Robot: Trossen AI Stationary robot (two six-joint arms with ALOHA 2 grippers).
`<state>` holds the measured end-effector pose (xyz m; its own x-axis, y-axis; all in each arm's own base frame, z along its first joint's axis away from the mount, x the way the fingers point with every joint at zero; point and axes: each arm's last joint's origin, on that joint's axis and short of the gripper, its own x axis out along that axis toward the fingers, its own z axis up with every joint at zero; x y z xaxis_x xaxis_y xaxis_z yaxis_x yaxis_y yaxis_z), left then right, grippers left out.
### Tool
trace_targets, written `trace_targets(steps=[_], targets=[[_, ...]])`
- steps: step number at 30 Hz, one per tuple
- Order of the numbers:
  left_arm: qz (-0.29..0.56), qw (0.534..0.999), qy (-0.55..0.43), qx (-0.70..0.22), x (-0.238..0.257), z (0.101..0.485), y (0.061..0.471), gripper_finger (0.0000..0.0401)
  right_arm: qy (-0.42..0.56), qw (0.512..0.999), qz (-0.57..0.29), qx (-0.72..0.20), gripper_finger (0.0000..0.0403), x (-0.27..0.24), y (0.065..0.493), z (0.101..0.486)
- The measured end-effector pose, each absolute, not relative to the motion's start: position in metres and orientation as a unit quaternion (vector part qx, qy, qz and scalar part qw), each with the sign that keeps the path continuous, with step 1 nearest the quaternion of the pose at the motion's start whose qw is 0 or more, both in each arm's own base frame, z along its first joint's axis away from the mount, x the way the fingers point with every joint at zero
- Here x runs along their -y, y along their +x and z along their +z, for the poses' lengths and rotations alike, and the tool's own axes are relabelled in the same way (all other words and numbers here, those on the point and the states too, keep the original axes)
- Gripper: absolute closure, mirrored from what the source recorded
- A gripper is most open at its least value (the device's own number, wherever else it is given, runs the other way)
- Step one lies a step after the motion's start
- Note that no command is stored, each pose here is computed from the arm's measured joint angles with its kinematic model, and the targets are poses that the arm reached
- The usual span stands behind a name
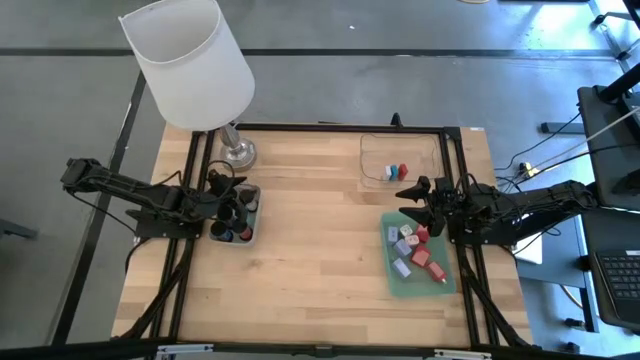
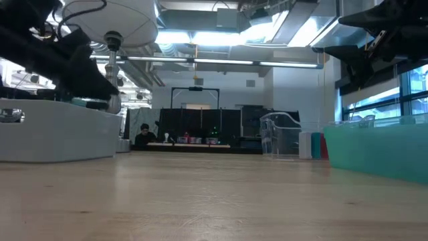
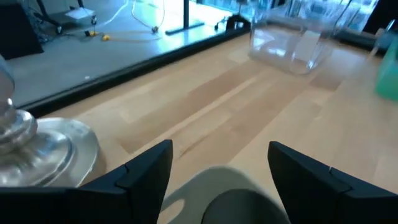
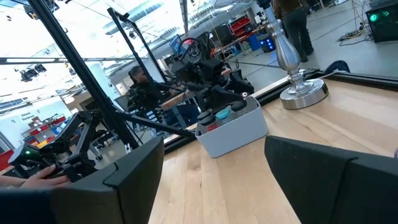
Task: Pick & Place Office items
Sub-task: Return to Home Position
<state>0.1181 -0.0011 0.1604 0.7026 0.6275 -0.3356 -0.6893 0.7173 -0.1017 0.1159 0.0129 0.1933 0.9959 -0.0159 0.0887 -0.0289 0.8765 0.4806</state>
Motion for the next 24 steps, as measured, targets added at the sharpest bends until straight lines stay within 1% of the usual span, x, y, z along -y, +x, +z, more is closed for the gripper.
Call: trace_targets(steps=[5,10,14,17,20,24], targets=[[0.352,0.926,-0.106,-0.087,0.001,0.174,0.12,0.0124,0.249,0.968,0.004,0.045,0.0121,-0.013,0.116,0.193],[0.336,0.934,-0.114,-0.043,0.001,0.203,0.117,0.0116,0.249,0.968,0.003,0.045,0.0121,-0.013,0.116,0.193],[0.29,0.951,-0.104,-0.019,0.002,0.233,0.115,0.0119,0.249,0.968,0.003,0.045,0.0121,-0.013,0.116,0.193],[0.239,0.966,-0.094,-0.004,0.004,0.254,0.113,0.012,0.249,0.968,0.003,0.045,0.0121,-0.013,0.116,0.193],[0.219,0.973,-0.066,-0.022,0.004,0.263,0.11,0.012,0.249,0.968,0.003,0.045,0.0121,-0.013,0.116,0.193],[0.201,0.977,-0.036,-0.062,0.005,0.261,0.109,0.012,0.249,0.968,0.003,0.045,0.0121,-0.013,0.116,0.193]])
